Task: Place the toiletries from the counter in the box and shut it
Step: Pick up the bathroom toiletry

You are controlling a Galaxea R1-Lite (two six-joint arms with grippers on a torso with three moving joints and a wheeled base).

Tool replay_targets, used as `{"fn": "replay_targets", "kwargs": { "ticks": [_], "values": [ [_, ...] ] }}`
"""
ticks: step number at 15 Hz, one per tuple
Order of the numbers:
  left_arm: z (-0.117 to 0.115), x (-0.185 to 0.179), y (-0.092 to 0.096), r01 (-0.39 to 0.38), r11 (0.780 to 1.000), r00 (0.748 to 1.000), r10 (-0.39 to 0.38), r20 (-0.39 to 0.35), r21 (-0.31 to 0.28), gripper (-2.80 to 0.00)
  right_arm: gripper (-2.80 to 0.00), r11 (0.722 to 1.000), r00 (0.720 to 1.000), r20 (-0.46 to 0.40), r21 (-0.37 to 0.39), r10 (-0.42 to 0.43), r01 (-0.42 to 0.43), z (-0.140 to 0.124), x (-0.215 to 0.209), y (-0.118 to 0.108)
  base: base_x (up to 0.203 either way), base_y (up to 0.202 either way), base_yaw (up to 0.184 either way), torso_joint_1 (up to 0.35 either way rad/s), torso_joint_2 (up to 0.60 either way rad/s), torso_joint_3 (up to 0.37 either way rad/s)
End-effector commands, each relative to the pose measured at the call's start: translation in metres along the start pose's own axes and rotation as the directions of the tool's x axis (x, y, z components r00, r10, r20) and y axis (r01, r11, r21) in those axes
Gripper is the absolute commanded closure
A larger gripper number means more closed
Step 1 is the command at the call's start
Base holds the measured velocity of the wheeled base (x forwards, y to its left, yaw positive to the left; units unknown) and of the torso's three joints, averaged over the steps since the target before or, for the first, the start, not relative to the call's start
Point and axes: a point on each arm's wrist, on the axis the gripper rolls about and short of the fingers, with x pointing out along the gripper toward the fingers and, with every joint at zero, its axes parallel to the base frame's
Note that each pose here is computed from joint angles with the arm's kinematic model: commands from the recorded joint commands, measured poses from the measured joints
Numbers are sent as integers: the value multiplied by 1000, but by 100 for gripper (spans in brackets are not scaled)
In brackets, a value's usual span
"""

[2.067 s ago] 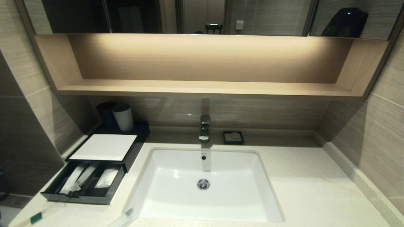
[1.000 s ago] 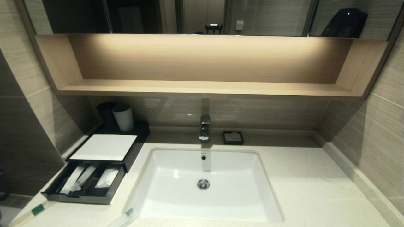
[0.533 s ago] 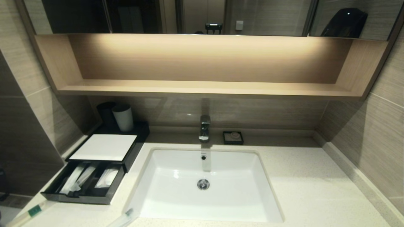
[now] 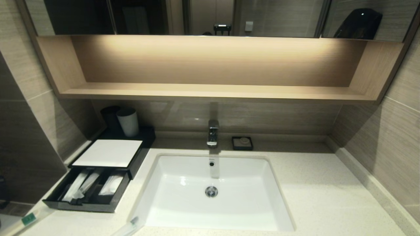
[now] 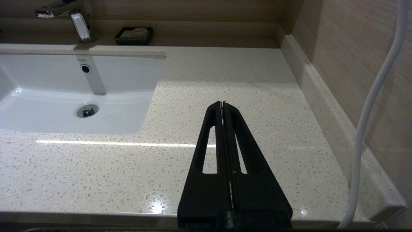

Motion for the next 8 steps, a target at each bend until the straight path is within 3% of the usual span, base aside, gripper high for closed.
{"fn": "replay_targets", "kwargs": {
  "ticks": [1, 8],
  "values": [
    [1, -11, -3, -24, 1000, 1000, 24, 0, 7, 0, 0, 1000, 1000, 0, 0, 0, 0, 0, 0, 0, 0, 0, 0, 0, 0, 0],
    [-1, -52, -16, -124, 992, 992, 123, -22, -22, 0, 0, 1000, 1000, 0, 0, 0, 0, 0, 0, 0, 0, 0, 0, 0, 0, 0]
  ]
}}
